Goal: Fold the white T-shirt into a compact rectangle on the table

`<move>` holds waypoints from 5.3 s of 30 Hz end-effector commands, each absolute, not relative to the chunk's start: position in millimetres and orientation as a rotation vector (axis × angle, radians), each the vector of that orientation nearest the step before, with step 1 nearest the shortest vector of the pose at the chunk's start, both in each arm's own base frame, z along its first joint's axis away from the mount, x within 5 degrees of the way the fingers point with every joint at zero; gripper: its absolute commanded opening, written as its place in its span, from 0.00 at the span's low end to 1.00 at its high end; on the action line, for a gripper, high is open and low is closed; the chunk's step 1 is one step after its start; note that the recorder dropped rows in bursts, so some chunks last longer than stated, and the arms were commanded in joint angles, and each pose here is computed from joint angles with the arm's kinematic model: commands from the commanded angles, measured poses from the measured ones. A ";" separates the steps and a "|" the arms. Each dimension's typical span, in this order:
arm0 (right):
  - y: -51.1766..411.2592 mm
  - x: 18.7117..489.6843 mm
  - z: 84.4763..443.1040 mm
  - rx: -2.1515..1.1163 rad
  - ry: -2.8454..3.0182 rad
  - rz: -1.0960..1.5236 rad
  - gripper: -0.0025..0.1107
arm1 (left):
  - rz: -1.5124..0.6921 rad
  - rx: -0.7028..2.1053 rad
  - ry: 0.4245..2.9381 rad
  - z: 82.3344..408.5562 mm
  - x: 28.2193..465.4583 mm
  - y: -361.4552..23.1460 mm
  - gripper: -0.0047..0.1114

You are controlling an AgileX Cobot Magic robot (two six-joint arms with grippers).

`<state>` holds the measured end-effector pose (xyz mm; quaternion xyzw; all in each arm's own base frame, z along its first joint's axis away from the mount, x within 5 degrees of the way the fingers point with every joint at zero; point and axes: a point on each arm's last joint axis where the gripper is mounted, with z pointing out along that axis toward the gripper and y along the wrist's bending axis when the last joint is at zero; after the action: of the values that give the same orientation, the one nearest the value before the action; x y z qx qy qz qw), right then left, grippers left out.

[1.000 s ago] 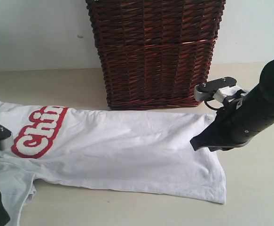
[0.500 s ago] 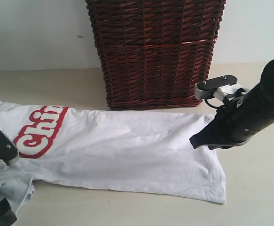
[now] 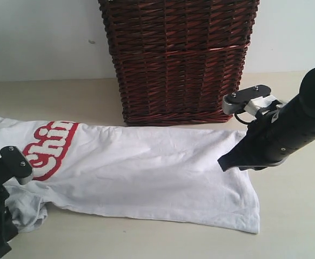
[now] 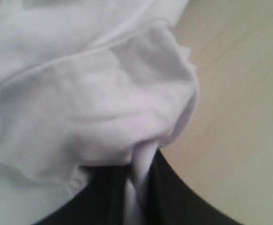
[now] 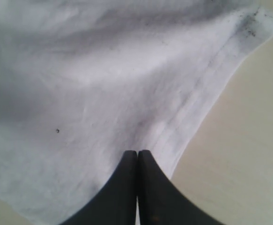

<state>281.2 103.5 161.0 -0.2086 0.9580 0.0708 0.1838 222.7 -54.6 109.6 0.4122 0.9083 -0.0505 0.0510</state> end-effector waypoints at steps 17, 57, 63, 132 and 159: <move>103.7 279.2 162.7 -0.609 2.697 0.201 0.02 | 0.005 1.563 2.428 229.9 271.2 -65.4 0.04; 101.2 272.3 154.9 -0.607 2.717 0.195 0.02 | 0.251 1.251 2.854 159.2 271.0 -65.9 0.52; 101.7 272.1 154.8 -0.595 2.720 0.205 0.02 | 0.452 0.970 2.674 145.2 290.2 -58.0 0.51; 101.9 272.0 154.9 -0.602 2.718 0.208 0.02 | 0.130 0.335 2.448 94.8 357.9 29.7 0.04; 101.8 271.2 154.6 -0.614 2.725 0.208 0.02 | 0.251 0.464 2.560 137.2 338.7 25.5 0.50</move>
<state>272.4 101.3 152.5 -0.2124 0.9602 0.0723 0.1661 334.7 28.3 152.0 0.1647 0.9436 0.1006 0.2688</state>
